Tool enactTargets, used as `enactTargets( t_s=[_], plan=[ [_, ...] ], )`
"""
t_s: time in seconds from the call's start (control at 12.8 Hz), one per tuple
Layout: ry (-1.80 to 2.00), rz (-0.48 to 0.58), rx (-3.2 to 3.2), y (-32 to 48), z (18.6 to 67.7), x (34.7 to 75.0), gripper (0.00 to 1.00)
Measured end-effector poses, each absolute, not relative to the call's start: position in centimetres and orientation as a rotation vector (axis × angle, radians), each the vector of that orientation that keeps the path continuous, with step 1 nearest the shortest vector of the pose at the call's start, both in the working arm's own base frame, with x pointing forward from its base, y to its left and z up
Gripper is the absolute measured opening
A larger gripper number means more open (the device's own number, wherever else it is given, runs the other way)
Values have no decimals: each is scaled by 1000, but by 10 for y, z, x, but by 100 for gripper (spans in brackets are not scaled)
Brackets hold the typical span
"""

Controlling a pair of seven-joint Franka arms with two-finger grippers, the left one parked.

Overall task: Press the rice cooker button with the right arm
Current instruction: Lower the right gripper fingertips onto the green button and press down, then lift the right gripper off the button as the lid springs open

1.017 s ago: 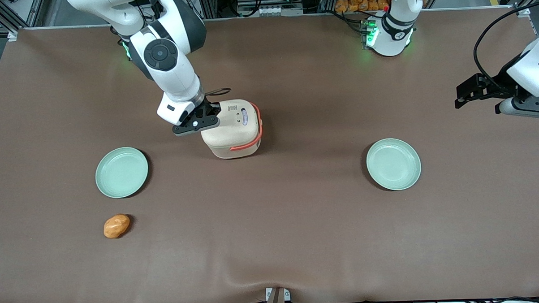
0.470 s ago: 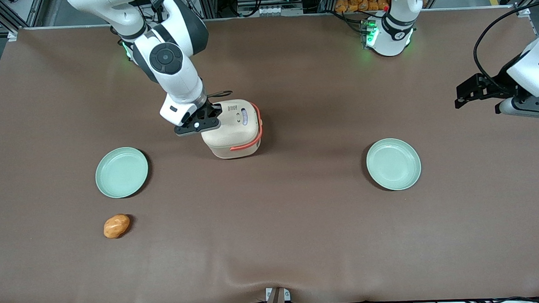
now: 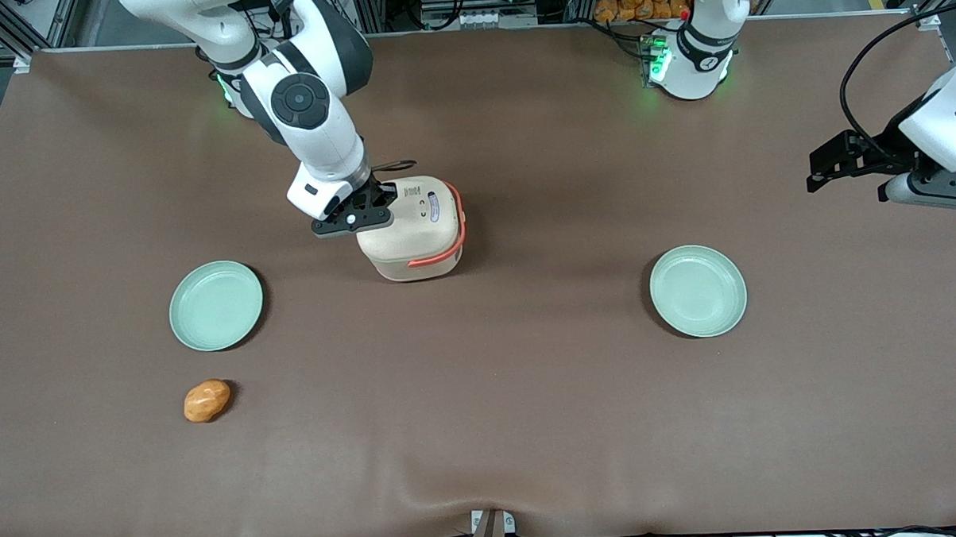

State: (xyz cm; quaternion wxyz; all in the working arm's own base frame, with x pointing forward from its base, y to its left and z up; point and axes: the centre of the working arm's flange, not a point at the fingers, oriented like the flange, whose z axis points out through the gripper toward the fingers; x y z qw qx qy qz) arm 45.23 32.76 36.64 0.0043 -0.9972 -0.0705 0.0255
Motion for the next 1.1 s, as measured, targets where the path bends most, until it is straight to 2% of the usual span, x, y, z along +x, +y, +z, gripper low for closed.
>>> enactTargets(
  t_s=[1.1],
  plan=[
    [-169, 31, -3114, 326, 361, 447, 1]
  ],
)
